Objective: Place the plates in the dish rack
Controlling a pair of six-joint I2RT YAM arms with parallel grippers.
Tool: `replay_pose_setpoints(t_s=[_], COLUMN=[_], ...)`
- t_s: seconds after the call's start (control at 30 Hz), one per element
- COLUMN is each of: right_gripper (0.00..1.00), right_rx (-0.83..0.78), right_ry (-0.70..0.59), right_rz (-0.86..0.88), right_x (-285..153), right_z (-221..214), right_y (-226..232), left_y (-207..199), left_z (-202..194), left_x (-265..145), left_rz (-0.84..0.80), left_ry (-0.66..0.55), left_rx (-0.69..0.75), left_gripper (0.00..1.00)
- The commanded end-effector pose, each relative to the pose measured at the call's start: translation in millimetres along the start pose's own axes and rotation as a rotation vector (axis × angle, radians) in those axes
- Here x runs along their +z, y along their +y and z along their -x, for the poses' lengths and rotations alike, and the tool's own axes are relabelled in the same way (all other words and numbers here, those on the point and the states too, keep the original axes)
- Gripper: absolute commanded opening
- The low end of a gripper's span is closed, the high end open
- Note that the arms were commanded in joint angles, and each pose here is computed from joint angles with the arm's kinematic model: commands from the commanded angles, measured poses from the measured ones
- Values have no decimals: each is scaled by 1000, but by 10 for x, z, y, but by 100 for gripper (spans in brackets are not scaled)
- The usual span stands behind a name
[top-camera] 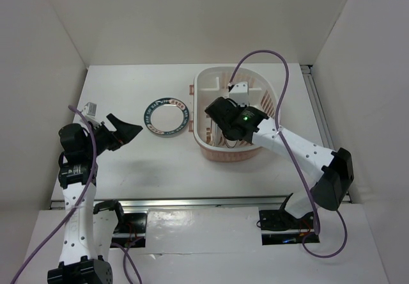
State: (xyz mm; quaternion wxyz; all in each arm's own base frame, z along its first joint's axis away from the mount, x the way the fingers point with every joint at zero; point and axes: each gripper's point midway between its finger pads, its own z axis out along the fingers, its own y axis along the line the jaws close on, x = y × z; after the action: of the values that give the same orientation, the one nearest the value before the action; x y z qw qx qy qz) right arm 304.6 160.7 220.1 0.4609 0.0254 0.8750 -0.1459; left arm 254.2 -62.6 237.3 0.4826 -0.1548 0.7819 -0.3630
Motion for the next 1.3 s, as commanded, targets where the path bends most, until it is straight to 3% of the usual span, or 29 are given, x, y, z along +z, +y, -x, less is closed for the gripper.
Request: replay_pose_setpoints(t_s=[0.0, 1.27], right_gripper=[0, 0], right_rx=[100, 84], right_ry=[-61, -83], right_rz=[4, -94], right_x=[-33, -87], right_z=[109, 162], right_y=[91, -153], left_y=[-84, -93], left_z=[82, 59], left_x=[-35, -25], left_rz=[-22, -34], left_ry=[-28, -12], left_rx=[64, 59], left_gripper=[100, 100])
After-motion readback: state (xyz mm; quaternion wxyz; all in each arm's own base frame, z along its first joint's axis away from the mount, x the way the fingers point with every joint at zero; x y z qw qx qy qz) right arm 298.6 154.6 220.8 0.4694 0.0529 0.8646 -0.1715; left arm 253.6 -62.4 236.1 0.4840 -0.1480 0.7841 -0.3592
